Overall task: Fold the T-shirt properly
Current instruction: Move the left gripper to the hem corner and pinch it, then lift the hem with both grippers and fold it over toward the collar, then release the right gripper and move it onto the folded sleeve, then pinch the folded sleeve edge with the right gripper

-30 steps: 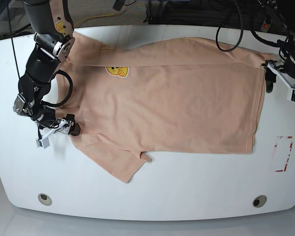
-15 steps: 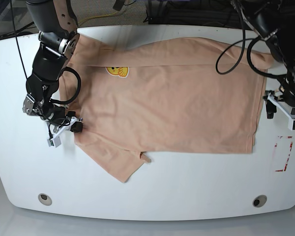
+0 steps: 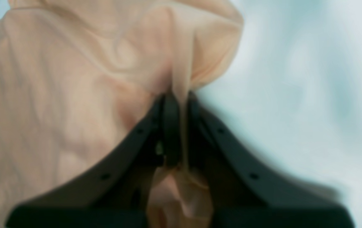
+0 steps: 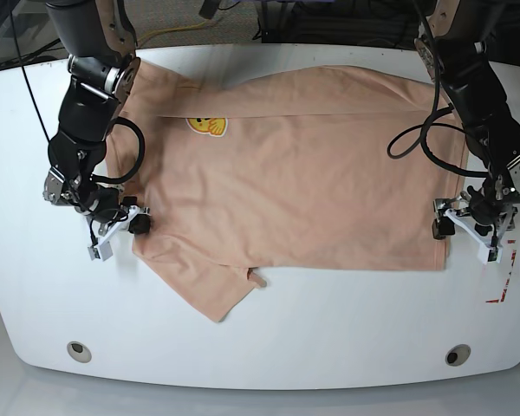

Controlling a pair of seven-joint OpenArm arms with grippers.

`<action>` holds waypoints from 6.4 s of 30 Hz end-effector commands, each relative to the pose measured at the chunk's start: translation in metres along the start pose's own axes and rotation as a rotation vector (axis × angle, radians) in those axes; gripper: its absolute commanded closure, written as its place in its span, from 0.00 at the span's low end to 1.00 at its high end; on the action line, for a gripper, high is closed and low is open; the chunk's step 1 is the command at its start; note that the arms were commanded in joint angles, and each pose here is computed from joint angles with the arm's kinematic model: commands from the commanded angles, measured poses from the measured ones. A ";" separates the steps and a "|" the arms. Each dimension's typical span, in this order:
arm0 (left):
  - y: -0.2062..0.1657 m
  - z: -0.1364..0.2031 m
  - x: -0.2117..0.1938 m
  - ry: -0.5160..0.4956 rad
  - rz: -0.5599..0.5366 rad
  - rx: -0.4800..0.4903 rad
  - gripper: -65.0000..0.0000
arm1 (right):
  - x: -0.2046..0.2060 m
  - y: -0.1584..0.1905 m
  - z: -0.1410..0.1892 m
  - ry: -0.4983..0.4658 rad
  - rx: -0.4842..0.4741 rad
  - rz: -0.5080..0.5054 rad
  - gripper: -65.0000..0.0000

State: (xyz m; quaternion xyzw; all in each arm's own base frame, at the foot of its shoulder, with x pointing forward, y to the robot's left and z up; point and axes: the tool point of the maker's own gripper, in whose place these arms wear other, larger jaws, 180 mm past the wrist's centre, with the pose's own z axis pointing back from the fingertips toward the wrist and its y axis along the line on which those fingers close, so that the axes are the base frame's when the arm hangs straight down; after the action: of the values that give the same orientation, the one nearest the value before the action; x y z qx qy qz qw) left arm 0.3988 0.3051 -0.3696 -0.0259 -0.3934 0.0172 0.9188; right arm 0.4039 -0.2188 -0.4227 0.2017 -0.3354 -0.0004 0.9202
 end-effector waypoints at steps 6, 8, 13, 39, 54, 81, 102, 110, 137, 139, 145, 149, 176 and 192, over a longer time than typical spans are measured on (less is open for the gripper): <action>-0.001 -0.018 0.002 -0.022 0.058 -0.038 0.11 | 0.018 -0.003 0.006 -0.028 -0.009 0.021 0.96; -0.007 -0.019 0.000 -0.014 0.040 -0.060 0.11 | 0.018 -0.003 0.006 -0.029 -0.010 0.020 0.96; -0.023 -0.021 -0.006 0.006 -0.019 -0.126 0.12 | 0.017 -0.004 0.006 -0.027 -0.010 0.020 0.96; -0.035 -0.003 0.038 -0.096 -0.105 -0.123 1.00 | 0.051 -0.002 0.020 -0.095 -0.038 0.092 0.97; -0.032 0.120 0.201 -0.421 -0.336 0.105 1.00 | 0.250 0.036 0.096 -0.281 -0.102 0.365 0.97; -0.056 0.200 0.261 -0.579 -0.573 0.234 1.00 | 0.282 0.059 0.220 -0.344 -0.441 0.629 0.97; -0.028 0.125 0.003 0.007 -0.579 0.126 1.00 | -0.018 0.015 0.131 0.094 -0.253 0.361 0.97; -0.006 0.135 -0.046 0.121 -0.534 0.148 1.00 | -0.075 0.018 0.134 0.178 -0.235 0.336 0.96; 0.036 0.176 -0.109 0.267 -0.475 0.158 0.32 | -0.108 0.055 0.163 0.098 -0.061 0.260 0.31; 0.028 0.174 -0.102 0.231 -0.462 0.110 0.34 | -0.098 0.055 0.161 0.077 -0.061 0.267 0.31; 0.004 0.174 -0.090 0.166 -0.413 -0.033 0.35 | -0.078 0.058 0.141 0.075 -0.024 0.265 0.31; 0.001 0.176 -0.093 0.180 -0.396 -0.060 0.35 | -0.077 0.058 0.138 0.079 -0.017 0.260 0.31; 0.044 0.127 -0.111 0.266 -0.367 0.193 0.35 | -0.046 0.104 0.067 0.081 0.176 0.239 0.31; 0.042 0.119 -0.147 0.326 -0.313 0.147 0.35 | -0.077 0.152 0.022 0.200 0.171 0.412 0.32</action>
State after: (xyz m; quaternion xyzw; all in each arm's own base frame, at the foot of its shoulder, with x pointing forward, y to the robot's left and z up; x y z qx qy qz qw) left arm 0.2078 0.3353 -0.4025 0.0898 -0.2329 -0.0998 0.9632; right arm 0.3003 -0.0805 -0.4059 0.1998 -0.2570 0.2367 0.9154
